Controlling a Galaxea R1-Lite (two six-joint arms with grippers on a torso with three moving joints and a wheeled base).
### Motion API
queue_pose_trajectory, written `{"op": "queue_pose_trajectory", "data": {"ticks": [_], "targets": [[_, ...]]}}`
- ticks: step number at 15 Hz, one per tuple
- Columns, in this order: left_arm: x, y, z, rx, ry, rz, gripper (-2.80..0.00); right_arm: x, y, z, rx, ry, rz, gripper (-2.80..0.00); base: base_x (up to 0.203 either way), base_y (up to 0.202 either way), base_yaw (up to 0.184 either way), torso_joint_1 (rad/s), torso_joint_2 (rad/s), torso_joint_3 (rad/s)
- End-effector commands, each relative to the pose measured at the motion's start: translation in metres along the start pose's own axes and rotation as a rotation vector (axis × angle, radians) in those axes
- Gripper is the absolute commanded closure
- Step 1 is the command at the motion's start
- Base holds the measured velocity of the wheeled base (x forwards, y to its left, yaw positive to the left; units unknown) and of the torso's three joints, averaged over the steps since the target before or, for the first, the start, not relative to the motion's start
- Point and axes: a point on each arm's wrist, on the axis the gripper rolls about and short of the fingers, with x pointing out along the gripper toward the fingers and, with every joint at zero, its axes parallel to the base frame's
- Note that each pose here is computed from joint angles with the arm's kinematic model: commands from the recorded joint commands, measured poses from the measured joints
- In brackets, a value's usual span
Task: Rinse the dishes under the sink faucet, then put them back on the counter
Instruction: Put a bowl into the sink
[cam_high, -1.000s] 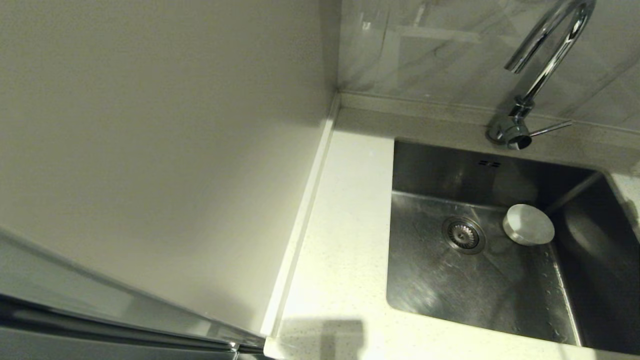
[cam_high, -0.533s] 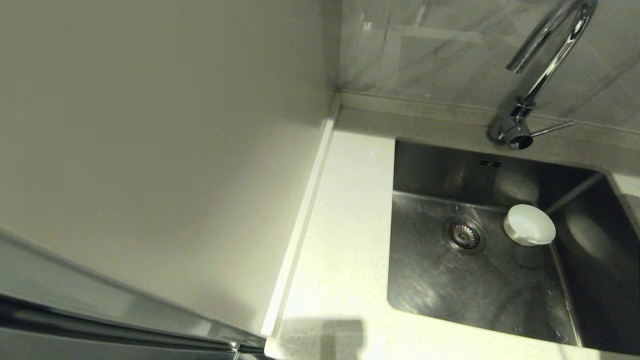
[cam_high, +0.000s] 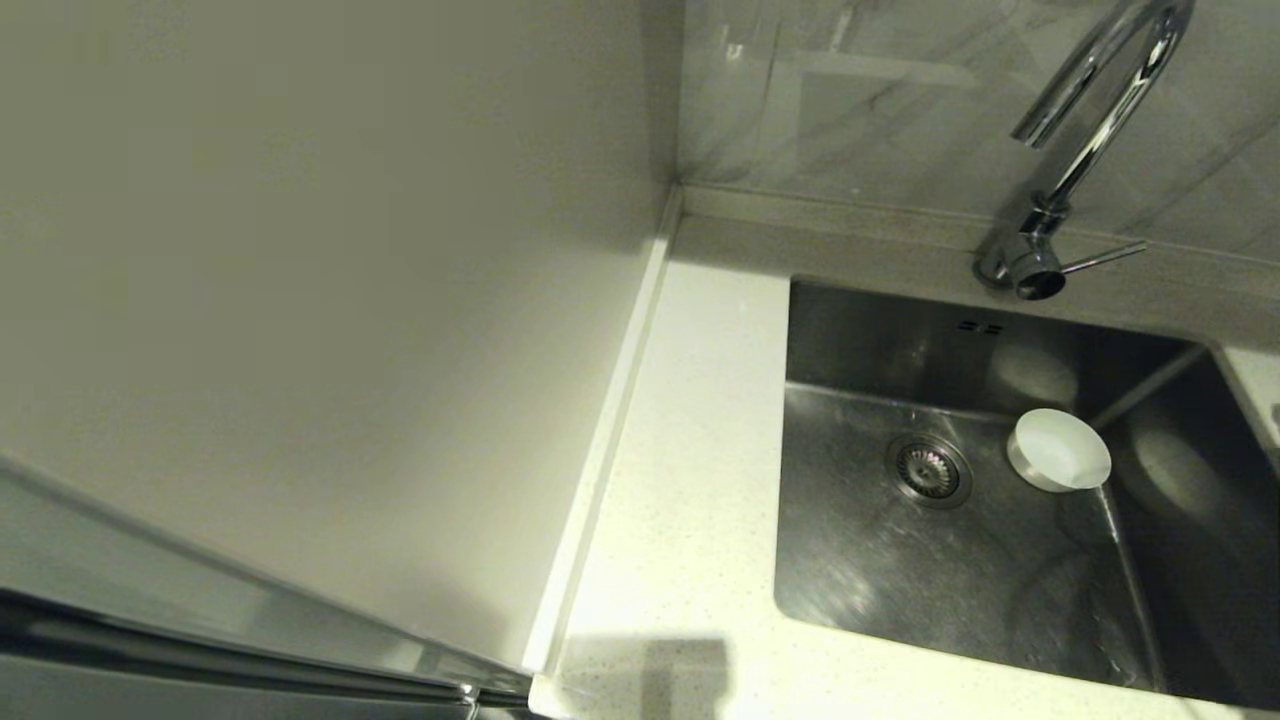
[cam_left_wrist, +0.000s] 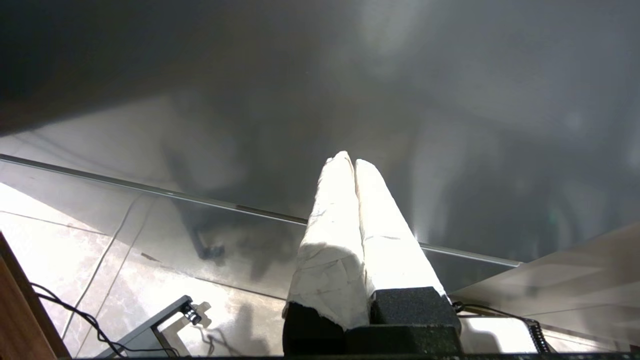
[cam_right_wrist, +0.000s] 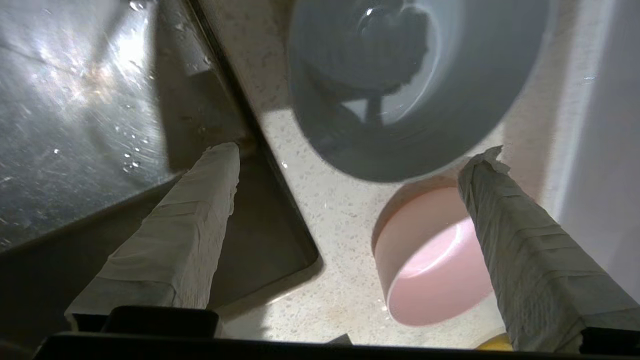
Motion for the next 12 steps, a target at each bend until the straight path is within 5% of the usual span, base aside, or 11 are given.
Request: {"op": "queue_pose_trajectory", "data": {"ticks": [1, 4, 5, 6, 12], "targets": [[0.0, 0.0, 0.0, 0.0, -0.003, 0.001, 0.0, 0.028, -0.002, 0.002, 0.004, 0.072, 0.02, -2.8, 0.0, 0.0, 0.0, 0.0, 0.0, 0.0], [0.0, 0.0, 0.0, 0.0, -0.003, 0.001, 0.0, 0.035, -0.001, 0.005, 0.001, 0.082, 0.039, -2.8, 0.0, 0.0, 0.0, 0.0, 0.0, 0.0], [0.0, 0.0, 0.0, 0.0, -0.005, 0.001, 0.0, 0.038, -0.001, 0.004, -0.002, 0.09, 0.04, -0.73, 0.0, 0.0, 0.0, 0.0, 0.0, 0.0], [0.0, 0.0, 0.0, 0.0, -0.003, 0.001, 0.0, 0.042, -0.001, 0.004, -0.002, 0.102, 0.045, 0.0, 0.0, 0.0, 0.0, 0.0, 0.0, 0.0], [0.0, 0.0, 0.0, 0.0, -0.004, 0.001, 0.0, 0.05, -0.001, 0.009, -0.007, 0.078, 0.06, 0.0, 0.0, 0.0, 0.0, 0.0, 0.0, 0.0]]}}
